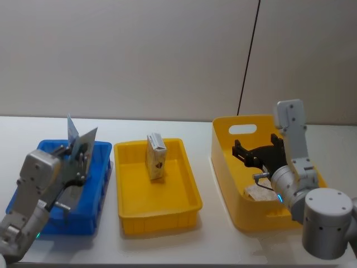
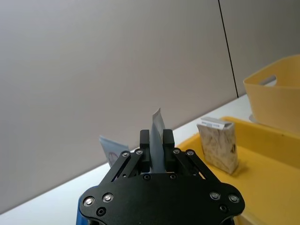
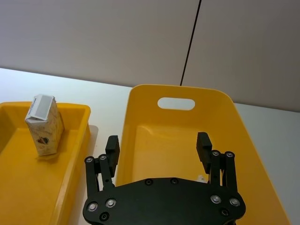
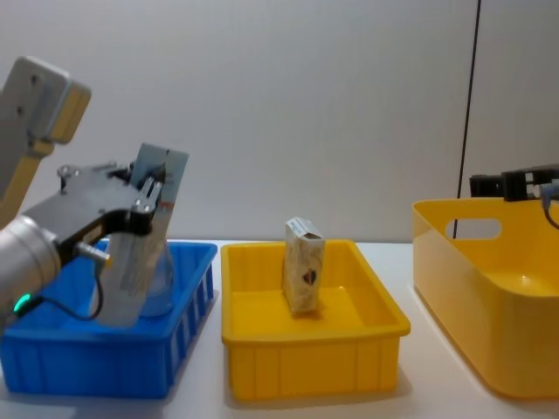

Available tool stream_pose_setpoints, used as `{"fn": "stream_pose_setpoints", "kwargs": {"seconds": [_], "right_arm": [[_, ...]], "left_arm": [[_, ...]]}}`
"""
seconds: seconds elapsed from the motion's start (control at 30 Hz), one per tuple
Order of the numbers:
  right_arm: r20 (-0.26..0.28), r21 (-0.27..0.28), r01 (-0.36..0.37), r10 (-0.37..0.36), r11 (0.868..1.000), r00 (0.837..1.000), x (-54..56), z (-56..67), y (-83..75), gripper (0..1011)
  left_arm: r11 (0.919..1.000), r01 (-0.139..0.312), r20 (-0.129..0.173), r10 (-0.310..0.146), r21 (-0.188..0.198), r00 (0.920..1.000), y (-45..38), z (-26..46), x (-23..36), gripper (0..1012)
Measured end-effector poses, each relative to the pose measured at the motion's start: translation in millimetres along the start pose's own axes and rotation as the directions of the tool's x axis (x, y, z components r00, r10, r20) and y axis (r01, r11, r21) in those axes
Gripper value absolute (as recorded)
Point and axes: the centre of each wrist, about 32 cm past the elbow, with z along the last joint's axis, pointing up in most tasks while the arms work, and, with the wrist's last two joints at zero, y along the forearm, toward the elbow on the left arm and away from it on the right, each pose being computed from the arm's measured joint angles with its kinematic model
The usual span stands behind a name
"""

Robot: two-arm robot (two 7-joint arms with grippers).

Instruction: Bimanual collaborative sorting of washing and personal care products

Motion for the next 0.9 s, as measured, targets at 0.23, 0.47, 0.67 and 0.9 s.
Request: {"fn": "stream_pose_setpoints", "kwargs": {"seconds": [0.23, 0.47, 0.67, 0.9], "right_arm": [[0.000, 0.000, 0.000, 0.000, 1.000, 1.000, 0.0, 0.0, 0.0, 1004], [0.000, 0.000, 0.000, 0.000, 1.000, 1.000, 0.0, 0.0, 0.0, 1004], [0.000, 0.000, 0.000, 0.000, 1.000, 1.000, 0.0, 0.0, 0.0, 1004], [0.000, 0.000, 0.000, 0.000, 1.000, 1.000, 0.0, 0.0, 0.0, 1004]], "left_arm": [[0.9988, -0.022, 0.016, 0.022, -0.043, 0.9996, -13.1, 15.5, 1.1, 151], [0.9972, -0.033, 0.027, 0.035, -0.067, 0.9990, -18.4, 23.3, 6.7, 148], [0.9956, -0.040, 0.025, 0.043, -0.085, 0.9988, -19.6, 27.0, 12.8, 148], [0.9931, -0.038, -0.021, 0.036, -0.111, 0.9991, -20.4, 29.0, 16.2, 148]]}}
